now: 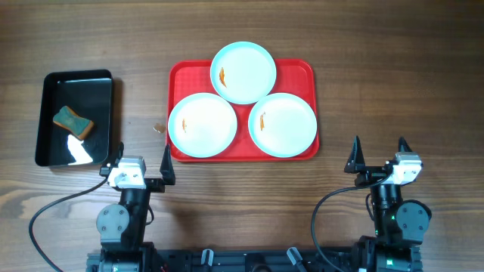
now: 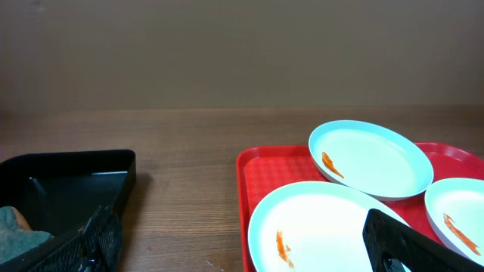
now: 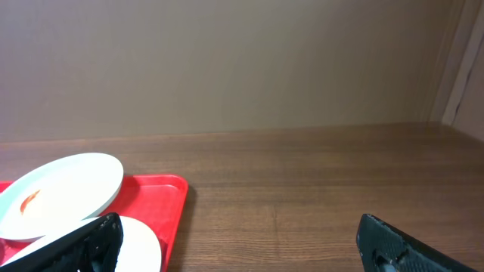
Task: Clean dirty plates on tray and stack at the side
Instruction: 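Move the left gripper to the black tray above the sponge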
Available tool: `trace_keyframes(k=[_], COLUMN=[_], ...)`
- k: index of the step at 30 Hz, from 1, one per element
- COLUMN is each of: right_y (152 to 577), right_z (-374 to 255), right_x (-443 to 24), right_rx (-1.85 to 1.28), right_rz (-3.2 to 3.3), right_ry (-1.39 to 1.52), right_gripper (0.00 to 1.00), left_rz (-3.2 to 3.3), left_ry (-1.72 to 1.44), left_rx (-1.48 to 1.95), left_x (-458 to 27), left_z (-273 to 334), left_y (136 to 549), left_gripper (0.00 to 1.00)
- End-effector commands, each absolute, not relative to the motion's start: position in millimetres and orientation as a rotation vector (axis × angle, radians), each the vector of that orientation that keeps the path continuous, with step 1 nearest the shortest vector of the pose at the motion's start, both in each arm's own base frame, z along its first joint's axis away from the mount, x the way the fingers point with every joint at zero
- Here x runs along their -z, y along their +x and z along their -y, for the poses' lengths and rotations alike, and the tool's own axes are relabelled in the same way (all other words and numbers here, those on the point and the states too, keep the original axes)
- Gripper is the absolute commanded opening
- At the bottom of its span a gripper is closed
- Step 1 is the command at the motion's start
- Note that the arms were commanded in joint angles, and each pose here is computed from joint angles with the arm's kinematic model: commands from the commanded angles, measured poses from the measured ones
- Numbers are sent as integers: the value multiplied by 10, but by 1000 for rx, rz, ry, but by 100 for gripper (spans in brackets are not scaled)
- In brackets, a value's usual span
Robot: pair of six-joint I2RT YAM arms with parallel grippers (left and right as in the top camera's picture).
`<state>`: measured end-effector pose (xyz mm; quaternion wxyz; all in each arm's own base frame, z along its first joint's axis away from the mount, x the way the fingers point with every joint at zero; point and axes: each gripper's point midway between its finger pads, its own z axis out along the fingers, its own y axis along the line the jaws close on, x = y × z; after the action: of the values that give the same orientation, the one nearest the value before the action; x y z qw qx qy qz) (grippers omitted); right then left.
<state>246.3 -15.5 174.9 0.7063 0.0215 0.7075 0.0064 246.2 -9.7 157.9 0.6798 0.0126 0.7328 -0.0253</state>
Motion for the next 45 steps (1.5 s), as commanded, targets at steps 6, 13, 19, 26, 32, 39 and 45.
trace_keyframes(k=[6,13,19,26,32,39,45], right_y=[2462,2462,2462,2462,2462,2462,2462], right_z=[176,176,175,176,176,175,176], right_x=[-1753,-1753,-1753,-1753,-1753,-1753,-1753], right_rx=[4,5,4,4,4,4,4], right_rz=[-1569,-1569,-1569,-1569,-1569,-1569,-1569], right_ry=[46,46,46,46,46,45,46], right_gripper=[100,100,100,100,100,100,100], left_rz=[-1648,-1648,-1648,-1648,-1648,-1648,-1553], left_ry=[41,41,41,41,41,41,308], left_rx=[38,38,38,38,38,38,443], left_x=[-1560,-1560,-1560,-1560,-1560,-1560,-1762], left_z=[91,91,91,91,91,91,798], left_y=[2460,2460,2460,2460,2460,2460,2277], left_gripper=[100,100,100,100,100,100,100])
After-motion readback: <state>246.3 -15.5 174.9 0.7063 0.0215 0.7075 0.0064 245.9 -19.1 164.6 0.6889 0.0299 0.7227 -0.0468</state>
